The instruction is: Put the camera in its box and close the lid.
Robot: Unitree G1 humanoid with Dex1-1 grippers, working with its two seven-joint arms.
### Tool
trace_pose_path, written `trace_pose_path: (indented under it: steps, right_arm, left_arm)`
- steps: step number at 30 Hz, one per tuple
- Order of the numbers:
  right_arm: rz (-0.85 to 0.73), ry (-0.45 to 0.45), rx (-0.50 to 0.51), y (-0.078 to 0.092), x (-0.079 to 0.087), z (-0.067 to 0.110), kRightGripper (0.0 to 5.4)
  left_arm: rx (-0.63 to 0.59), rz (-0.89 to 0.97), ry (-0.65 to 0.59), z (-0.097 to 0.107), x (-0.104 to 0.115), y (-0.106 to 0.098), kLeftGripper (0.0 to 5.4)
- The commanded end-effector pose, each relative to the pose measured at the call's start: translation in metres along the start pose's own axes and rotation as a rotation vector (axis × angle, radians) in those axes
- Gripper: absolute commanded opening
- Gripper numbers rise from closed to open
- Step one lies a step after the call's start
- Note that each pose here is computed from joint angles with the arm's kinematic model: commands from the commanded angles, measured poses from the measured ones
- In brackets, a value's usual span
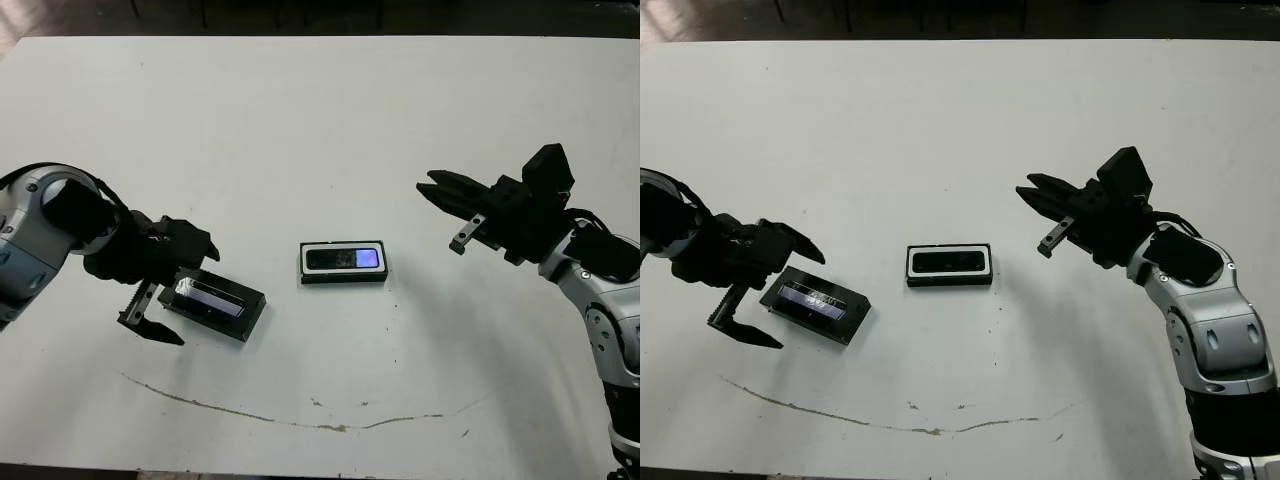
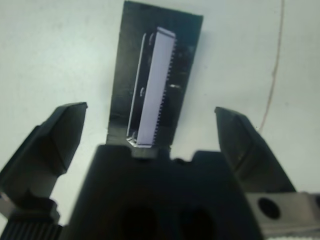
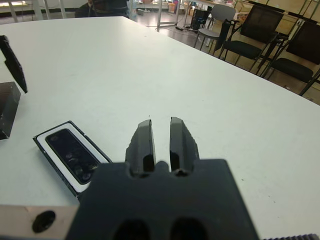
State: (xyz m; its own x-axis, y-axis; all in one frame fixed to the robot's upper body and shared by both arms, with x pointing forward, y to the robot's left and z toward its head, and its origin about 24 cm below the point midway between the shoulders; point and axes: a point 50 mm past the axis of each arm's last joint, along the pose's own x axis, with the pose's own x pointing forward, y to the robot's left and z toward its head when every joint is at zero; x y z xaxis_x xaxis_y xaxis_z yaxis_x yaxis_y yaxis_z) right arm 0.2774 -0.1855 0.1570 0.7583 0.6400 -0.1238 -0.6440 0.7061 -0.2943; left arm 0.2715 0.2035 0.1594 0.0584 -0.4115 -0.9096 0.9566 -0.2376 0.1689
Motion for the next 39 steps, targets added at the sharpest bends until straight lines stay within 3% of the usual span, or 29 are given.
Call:
trace_pose_path:
  steps: [1, 9, 11, 24, 28, 36, 39]
  right_arm:
    - [0.003, 0.043, 0.013, 0.001, -0.005, -0.01, 0.0]
    - [0.008, 0.061, 0.023, 0.001, -0.006, -0.011, 0.0]
    - [0.012, 0.06, 0.024, 0.0, -0.006, -0.011, 0.0]
    - [0.023, 0.061, 0.031, -0.001, -0.005, -0.013, 0.0]
    - [0.02, 0.069, 0.028, -0.001, -0.005, -0.012, 0.0]
    - [0.024, 0.071, 0.023, 0.0, -0.004, -0.012, 0.0]
    - [0.023, 0.069, 0.024, 0.0, -0.003, -0.012, 0.0]
  left_arm:
    - [-0.006, -0.005, 0.011, -0.004, 0.004, 0.001, 5.38]
    - [-0.056, -0.01, 0.004, -0.013, 0.01, 0.003, 5.38]
    - [-0.069, -0.006, -0.003, -0.016, 0.011, 0.003, 5.15]
    - [-0.134, -0.009, 0.085, -0.029, 0.013, 0.0, 2.14]
    - [-0.169, -0.003, 0.094, -0.034, 0.014, -0.002, 1.43]
    - [-0.218, 0.026, 0.095, -0.039, 0.007, -0.003, 1.26]
    - [-0.337, 0.121, -0.061, -0.039, -0.002, -0.004, 1.25]
